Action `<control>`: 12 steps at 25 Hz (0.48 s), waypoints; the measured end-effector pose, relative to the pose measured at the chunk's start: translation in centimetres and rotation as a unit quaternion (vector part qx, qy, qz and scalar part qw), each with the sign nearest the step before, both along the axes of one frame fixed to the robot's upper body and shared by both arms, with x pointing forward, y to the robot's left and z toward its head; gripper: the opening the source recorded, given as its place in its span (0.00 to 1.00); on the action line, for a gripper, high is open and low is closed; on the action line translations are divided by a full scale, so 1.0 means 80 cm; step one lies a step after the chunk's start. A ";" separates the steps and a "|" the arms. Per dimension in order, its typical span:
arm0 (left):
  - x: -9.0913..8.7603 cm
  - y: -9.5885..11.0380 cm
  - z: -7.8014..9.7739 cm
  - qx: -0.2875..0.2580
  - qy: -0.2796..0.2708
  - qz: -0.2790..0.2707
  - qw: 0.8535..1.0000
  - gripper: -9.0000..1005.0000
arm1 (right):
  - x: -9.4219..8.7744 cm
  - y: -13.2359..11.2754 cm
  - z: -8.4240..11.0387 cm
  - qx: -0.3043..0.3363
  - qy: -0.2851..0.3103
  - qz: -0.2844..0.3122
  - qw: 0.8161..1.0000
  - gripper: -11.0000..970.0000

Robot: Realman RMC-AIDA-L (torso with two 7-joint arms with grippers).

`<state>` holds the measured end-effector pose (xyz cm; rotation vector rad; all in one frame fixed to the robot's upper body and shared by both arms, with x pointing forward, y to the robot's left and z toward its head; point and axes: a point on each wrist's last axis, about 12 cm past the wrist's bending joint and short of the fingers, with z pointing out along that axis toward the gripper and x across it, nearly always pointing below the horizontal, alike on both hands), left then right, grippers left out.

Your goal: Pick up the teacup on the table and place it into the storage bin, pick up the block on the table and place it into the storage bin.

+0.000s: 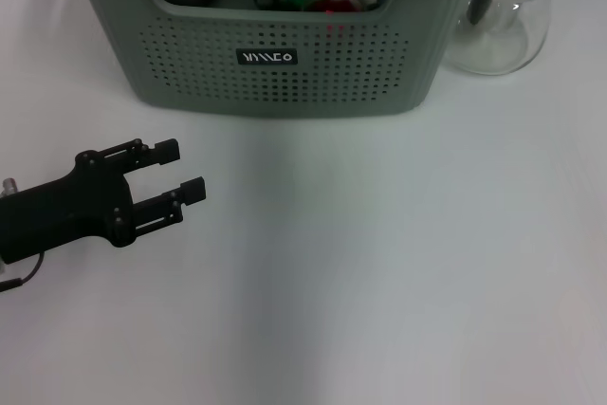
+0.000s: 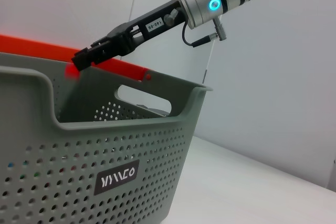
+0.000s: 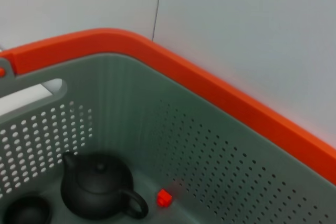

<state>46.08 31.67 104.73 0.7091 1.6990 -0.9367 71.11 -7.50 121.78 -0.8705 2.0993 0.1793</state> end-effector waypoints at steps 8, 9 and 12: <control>0.000 0.001 0.000 -0.001 0.000 0.003 1.000 0.66 | 0.001 -0.020 0.017 0.035 -0.036 -0.014 0.999 0.43; -0.001 0.002 0.000 -0.004 -0.001 0.006 1.000 0.66 | -0.002 -0.027 0.026 0.052 -0.052 -0.015 0.997 0.46; -0.005 0.008 0.004 -0.020 -0.010 0.022 1.000 0.66 | -0.026 -0.066 0.048 0.129 -0.105 -0.011 0.986 0.52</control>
